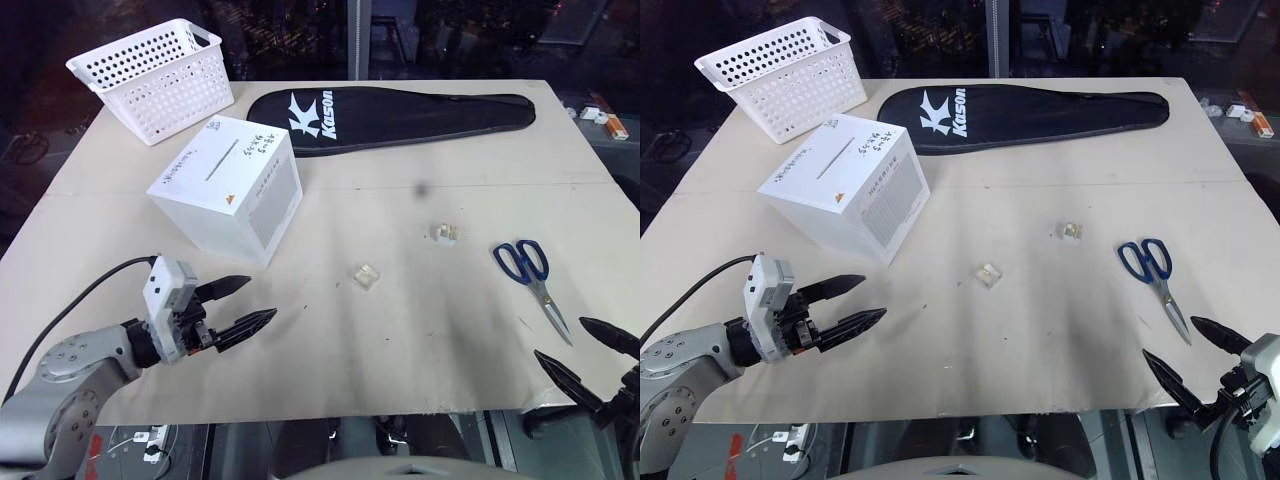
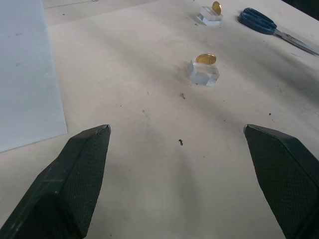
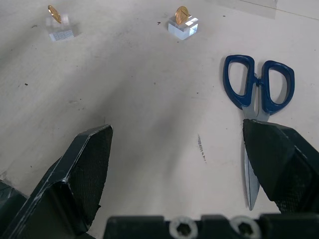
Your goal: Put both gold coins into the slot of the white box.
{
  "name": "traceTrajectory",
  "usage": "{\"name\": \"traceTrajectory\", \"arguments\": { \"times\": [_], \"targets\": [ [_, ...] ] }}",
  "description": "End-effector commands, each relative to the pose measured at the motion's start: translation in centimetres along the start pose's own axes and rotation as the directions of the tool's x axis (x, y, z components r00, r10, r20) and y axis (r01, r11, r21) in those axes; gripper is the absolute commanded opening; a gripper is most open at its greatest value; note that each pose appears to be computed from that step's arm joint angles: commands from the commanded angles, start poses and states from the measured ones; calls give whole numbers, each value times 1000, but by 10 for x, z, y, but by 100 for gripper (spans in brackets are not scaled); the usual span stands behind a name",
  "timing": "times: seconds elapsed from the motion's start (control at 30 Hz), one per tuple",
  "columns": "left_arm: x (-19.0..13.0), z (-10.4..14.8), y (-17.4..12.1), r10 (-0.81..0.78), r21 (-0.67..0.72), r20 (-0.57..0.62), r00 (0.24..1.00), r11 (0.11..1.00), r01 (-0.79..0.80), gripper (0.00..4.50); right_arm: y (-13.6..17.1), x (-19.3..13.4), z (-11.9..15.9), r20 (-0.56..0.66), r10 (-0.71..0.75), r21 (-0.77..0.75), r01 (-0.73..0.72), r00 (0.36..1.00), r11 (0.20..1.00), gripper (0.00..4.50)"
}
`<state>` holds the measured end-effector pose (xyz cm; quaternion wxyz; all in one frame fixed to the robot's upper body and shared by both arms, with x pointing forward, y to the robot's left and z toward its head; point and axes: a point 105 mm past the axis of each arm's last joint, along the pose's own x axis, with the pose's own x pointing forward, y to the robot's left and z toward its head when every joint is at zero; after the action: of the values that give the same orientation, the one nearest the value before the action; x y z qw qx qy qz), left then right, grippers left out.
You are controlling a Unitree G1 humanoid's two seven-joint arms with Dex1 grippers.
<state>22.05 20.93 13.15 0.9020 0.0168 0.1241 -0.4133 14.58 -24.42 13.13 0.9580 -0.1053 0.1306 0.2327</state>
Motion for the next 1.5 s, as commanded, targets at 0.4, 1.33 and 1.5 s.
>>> {"name": "traceTrajectory", "arguments": {
  "times": [0.4, 1.33, 1.5],
  "targets": [
    [36, 47, -48, -304, 220, 77, 949, 934, 282, 435, 27, 142, 83, 159, -50, 44, 43, 986, 998, 450],
    [48, 49, -58, -309, 230, 120, 943, 933, 277, 450, 6, 191, 74, -42, -219, 97, 222, 975, 970, 191],
    [50, 55, -57, -308, 232, 125, 943, 933, 274, 450, 7, 193, 72, -49, -218, 100, 222, 975, 970, 191]
  ]
}}
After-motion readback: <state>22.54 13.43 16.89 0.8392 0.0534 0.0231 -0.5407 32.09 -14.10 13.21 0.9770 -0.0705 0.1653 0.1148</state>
